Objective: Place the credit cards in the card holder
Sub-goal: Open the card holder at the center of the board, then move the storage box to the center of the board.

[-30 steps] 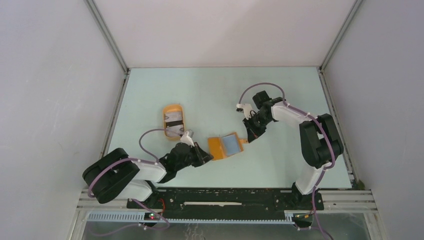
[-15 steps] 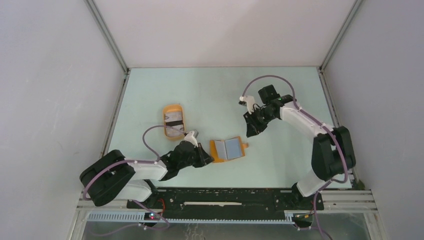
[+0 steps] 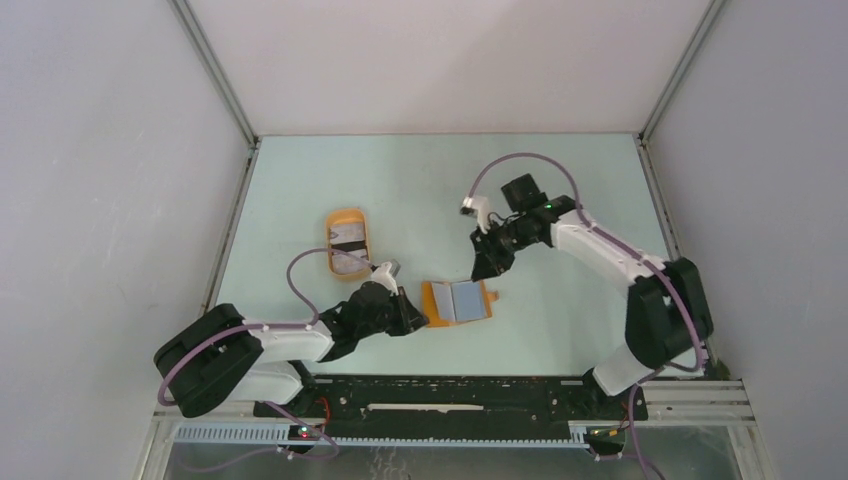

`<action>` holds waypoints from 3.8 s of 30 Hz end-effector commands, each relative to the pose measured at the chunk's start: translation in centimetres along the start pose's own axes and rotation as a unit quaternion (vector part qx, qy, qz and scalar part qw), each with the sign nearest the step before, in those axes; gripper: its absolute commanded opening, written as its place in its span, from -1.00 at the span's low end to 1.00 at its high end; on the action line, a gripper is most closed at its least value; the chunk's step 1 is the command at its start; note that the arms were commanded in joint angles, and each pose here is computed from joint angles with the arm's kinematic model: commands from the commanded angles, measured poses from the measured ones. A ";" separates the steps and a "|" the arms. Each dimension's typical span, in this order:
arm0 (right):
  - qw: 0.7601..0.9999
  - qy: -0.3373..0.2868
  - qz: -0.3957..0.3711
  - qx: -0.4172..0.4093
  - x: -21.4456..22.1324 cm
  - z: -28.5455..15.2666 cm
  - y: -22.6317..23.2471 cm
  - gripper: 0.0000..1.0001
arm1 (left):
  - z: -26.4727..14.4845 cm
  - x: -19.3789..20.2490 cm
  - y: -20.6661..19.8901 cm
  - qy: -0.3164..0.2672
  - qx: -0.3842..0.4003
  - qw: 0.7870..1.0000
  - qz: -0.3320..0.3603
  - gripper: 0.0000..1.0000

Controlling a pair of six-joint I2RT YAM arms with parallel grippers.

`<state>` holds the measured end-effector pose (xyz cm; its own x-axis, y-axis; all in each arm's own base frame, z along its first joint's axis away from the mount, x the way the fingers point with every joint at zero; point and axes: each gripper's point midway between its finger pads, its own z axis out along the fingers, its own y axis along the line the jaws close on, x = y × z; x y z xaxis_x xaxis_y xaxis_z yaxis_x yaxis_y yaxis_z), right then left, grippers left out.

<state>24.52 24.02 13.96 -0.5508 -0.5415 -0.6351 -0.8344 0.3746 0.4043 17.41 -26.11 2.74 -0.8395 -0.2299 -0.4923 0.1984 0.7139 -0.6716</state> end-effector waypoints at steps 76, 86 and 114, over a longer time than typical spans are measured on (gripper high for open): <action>0.981 0.120 0.074 -0.136 0.5 9.7 2.6 -0.57 | -10.3 -14.7 0.9 -0.280 -0.069 0.952 0.103 1.00; 0.987 0.111 0.042 -0.108 -0.2 8.8 2.1 -0.52 | -9.5 -18.9 3.0 -0.316 -0.095 0.944 -0.014 0.98; 0.991 0.092 0.034 -0.096 -1.2 7.2 1.6 -0.47 | -2.5 -23.8 10.7 -0.124 -0.294 0.941 0.116 0.10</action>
<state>23.09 30.24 7.45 -0.6274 -0.6762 -0.3862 -0.7235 0.3226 0.6103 36.36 -11.14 8.09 -0.6424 -0.1645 -0.7485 -0.0428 0.9829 -0.1793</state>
